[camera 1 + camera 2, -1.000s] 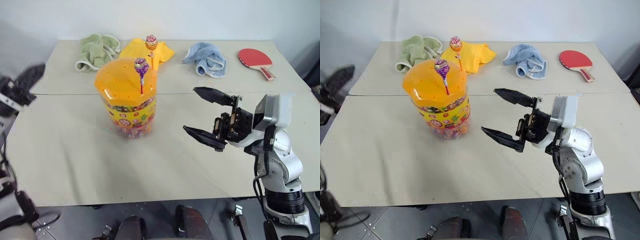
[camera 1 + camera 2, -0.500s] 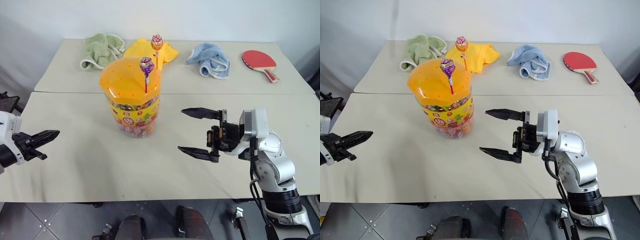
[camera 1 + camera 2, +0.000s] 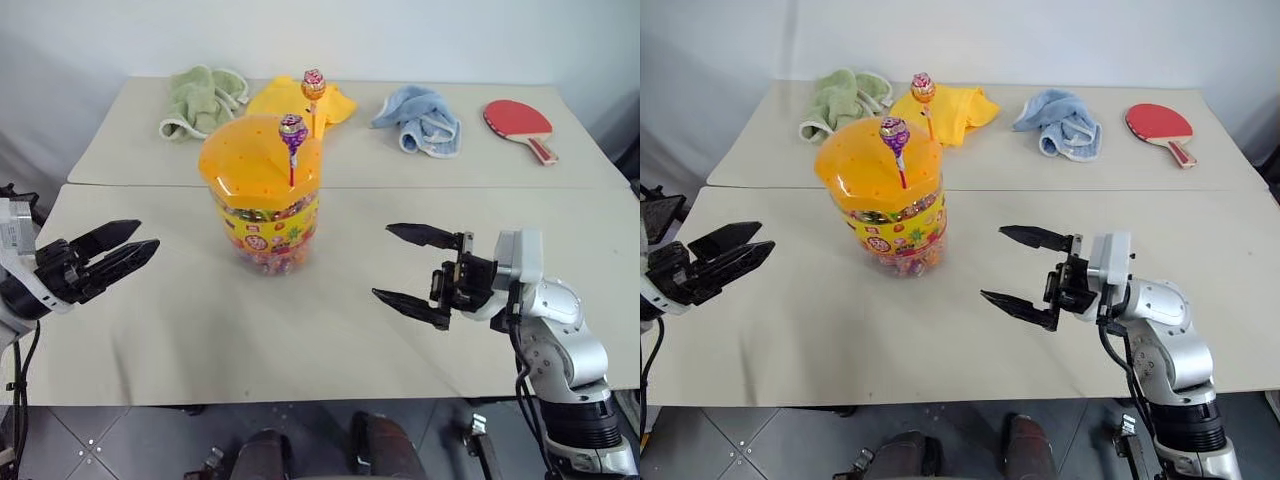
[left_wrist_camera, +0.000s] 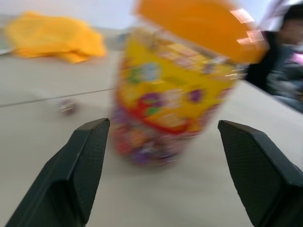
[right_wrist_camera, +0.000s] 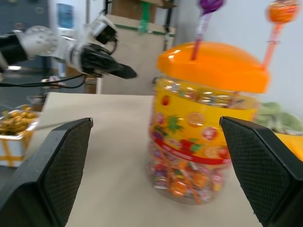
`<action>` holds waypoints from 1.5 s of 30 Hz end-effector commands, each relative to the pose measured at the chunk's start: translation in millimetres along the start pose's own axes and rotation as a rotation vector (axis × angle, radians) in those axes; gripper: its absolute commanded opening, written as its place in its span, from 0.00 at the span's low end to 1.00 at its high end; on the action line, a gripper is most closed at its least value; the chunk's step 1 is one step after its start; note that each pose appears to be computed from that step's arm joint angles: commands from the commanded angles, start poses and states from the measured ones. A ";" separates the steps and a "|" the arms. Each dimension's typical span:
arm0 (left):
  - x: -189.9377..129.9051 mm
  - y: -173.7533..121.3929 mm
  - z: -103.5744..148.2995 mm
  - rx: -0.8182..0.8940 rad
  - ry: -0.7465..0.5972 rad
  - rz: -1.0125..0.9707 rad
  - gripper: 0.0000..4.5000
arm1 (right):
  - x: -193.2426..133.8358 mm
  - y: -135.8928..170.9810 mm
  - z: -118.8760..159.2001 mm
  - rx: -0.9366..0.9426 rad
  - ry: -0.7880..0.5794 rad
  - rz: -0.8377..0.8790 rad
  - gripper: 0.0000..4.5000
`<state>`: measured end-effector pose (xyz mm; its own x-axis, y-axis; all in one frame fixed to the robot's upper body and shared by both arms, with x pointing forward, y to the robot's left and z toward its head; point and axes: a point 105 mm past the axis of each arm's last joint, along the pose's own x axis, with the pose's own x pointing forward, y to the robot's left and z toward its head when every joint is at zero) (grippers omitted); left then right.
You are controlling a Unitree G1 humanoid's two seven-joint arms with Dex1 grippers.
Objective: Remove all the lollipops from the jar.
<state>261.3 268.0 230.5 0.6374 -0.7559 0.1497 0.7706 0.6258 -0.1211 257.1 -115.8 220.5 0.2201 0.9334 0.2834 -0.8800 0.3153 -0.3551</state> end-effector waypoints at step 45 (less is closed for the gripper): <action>33.0 -47.1 48.0 0.121 -0.476 -0.340 1.00 | 134.5 -43.0 33.7 0.084 -0.103 0.100 0.01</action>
<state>251.0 224.8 279.7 0.3004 -0.7598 0.5766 0.9094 0.4104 0.0671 314.4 -4.9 286.8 0.1097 0.9509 0.2894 -0.9431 0.1915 -0.2717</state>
